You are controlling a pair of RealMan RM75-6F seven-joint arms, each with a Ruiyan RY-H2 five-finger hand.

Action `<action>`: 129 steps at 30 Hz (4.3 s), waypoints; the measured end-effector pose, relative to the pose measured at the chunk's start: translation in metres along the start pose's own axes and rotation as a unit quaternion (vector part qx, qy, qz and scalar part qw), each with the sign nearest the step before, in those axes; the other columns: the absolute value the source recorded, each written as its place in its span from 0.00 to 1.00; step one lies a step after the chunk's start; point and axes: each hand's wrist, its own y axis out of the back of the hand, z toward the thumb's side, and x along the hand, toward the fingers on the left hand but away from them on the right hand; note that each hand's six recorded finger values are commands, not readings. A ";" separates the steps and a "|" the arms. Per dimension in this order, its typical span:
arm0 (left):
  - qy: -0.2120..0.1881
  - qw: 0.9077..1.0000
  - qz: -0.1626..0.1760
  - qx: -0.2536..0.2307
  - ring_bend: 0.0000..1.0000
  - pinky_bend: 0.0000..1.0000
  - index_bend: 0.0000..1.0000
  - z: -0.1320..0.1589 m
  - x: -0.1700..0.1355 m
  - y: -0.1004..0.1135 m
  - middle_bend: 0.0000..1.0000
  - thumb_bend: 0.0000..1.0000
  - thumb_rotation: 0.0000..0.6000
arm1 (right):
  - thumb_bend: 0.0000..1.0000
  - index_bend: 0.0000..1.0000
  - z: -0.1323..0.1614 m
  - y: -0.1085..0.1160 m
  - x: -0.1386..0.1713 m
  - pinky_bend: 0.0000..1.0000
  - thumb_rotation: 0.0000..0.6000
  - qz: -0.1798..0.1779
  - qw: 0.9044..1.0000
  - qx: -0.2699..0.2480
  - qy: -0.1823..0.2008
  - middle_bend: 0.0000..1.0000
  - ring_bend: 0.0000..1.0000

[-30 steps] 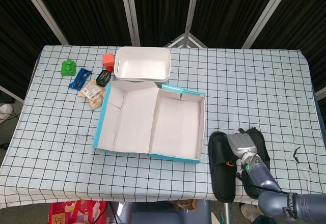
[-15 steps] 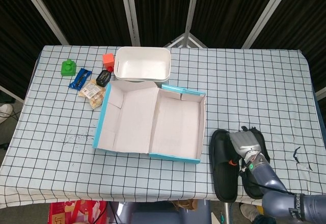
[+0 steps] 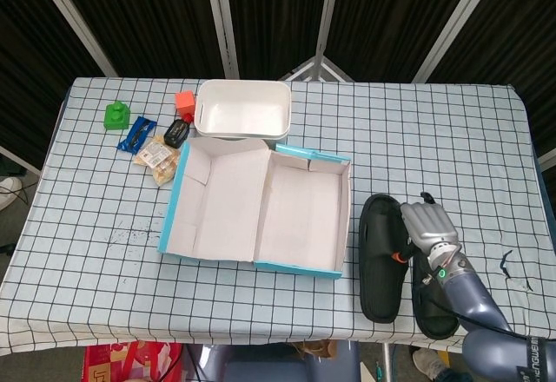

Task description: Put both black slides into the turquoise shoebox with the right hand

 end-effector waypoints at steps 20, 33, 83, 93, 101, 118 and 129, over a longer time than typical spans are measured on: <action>0.003 1.000 -0.003 -0.007 0.00 0.00 0.02 -0.004 0.001 0.001 0.00 0.36 1.00 | 0.38 0.60 0.105 0.058 -0.001 0.00 1.00 -0.122 0.979 -0.102 0.129 0.51 0.35; 0.004 1.000 -0.005 -0.015 0.00 0.00 0.02 -0.006 0.002 0.002 0.00 0.36 1.00 | 0.38 0.62 0.153 0.061 -0.033 0.00 1.00 -0.194 0.942 -0.198 0.189 0.51 0.35; 0.019 1.000 0.007 -0.006 0.00 0.00 0.02 -0.014 0.004 0.007 0.00 0.36 1.00 | 0.39 0.63 0.132 -0.001 -0.101 0.37 1.00 -0.136 0.954 -0.208 0.170 0.51 0.37; 0.016 1.000 0.008 -0.007 0.00 0.00 0.02 -0.012 0.003 0.007 0.00 0.36 1.00 | 0.39 0.63 0.131 -0.022 -0.111 0.37 1.00 -0.112 0.957 -0.212 0.165 0.51 0.38; 0.017 1.000 0.007 -0.007 0.00 0.00 0.02 -0.013 0.003 0.007 0.00 0.36 1.00 | 0.39 0.63 0.133 -0.032 -0.121 0.37 1.00 -0.102 0.959 -0.212 0.161 0.51 0.38; 0.019 1.000 0.010 -0.007 0.00 0.00 0.02 -0.014 0.003 0.008 0.00 0.36 1.00 | 0.40 0.63 0.135 -0.055 -0.136 0.37 1.00 -0.080 0.967 -0.189 0.152 0.51 0.38; 0.019 1.000 0.010 -0.007 0.00 0.00 0.02 -0.014 0.003 0.009 0.00 0.36 1.00 | 0.40 0.63 0.135 -0.066 -0.146 0.37 1.00 -0.069 0.974 -0.166 0.141 0.51 0.38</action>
